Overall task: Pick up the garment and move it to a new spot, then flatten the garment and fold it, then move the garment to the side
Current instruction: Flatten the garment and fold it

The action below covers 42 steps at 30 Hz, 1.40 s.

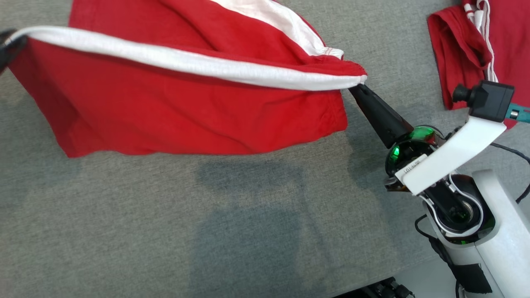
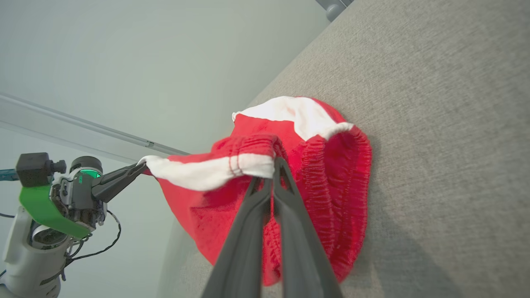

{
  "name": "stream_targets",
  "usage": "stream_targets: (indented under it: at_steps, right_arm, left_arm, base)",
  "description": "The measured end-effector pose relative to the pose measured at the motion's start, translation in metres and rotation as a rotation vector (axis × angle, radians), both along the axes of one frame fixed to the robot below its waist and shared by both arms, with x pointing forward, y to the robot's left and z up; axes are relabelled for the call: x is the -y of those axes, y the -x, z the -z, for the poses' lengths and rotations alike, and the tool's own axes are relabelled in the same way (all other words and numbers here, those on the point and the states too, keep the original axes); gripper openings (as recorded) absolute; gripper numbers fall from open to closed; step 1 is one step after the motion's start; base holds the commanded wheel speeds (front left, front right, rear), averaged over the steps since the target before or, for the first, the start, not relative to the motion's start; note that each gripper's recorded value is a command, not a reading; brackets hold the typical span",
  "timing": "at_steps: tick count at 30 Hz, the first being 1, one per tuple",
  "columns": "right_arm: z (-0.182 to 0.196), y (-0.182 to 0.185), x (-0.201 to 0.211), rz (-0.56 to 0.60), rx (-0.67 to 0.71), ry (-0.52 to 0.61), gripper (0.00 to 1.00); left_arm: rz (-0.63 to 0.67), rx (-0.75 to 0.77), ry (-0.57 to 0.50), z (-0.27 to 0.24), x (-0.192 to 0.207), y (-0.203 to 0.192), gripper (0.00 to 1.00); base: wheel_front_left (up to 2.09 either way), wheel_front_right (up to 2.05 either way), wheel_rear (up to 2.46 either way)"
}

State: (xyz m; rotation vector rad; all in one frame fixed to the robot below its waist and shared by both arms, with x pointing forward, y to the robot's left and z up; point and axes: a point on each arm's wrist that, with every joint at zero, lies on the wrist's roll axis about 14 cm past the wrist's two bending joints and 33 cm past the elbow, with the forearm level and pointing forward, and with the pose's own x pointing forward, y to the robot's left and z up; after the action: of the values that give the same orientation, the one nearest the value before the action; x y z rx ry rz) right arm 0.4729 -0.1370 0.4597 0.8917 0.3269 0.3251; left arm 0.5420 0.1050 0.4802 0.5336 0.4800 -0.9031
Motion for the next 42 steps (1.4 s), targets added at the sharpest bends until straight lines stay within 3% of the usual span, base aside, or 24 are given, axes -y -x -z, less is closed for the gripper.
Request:
stream_targets:
  at_steps: [10, 24, 25, 26, 28, 29, 35, 39, 42]
  right_arm:
    - [0.005, -0.014, 0.033, 0.100, 0.004, 0.033, 0.00]
    - [0.039, -0.042, 0.012, 0.040, -0.056, 0.105, 0.00]
    - [0.040, -0.044, 0.010, 0.032, -0.053, 0.114, 0.36]
    - [0.040, -0.045, 0.009, 0.024, -0.049, 0.126, 1.00]
    - [0.041, -0.046, 0.007, 0.015, -0.049, 0.136, 1.00]
    - [0.041, -0.045, 0.006, 0.006, -0.049, 0.147, 1.00]
    - [0.033, -0.037, 0.006, -0.036, -0.035, 0.200, 1.00]
    - [0.017, -0.025, 0.011, -0.058, -0.001, 0.248, 1.00]
    - [-0.002, -0.018, 0.042, 0.004, 0.095, 0.433, 1.00]
  left_arm:
    - [0.049, -0.018, -0.009, 0.027, 0.069, -0.064, 0.00]
    - [-0.022, -0.056, -0.118, 0.078, 0.059, -0.113, 0.00]
    - [-0.031, -0.054, -0.124, 0.079, 0.056, -0.116, 0.00]
    - [-0.039, -0.051, -0.126, 0.079, 0.054, -0.118, 0.04]
    - [-0.058, -0.070, -0.125, 0.084, 0.051, -0.120, 0.49]
    - [-0.065, -0.089, -0.130, 0.087, 0.049, -0.118, 1.00]
    - [-0.058, -0.130, -0.056, 0.081, 0.058, -0.106, 1.00]
    - [-0.066, -0.171, 0.078, 0.063, 0.070, -0.092, 1.00]
    - [-0.099, -0.163, 0.204, 0.040, 0.074, -0.084, 1.00]
  base:
    - [0.00, 0.00, 0.00]
    - [0.00, 0.00, 0.00]
    - [0.00, 0.00, 0.00]
    - [0.00, 0.00, 0.00]
    - [0.00, 0.00, 0.00]
    - [0.00, 0.00, 0.00]
    - [0.00, 0.00, 0.00]
    - [0.00, 0.00, 0.00]
    - [0.00, 0.00, 0.00]
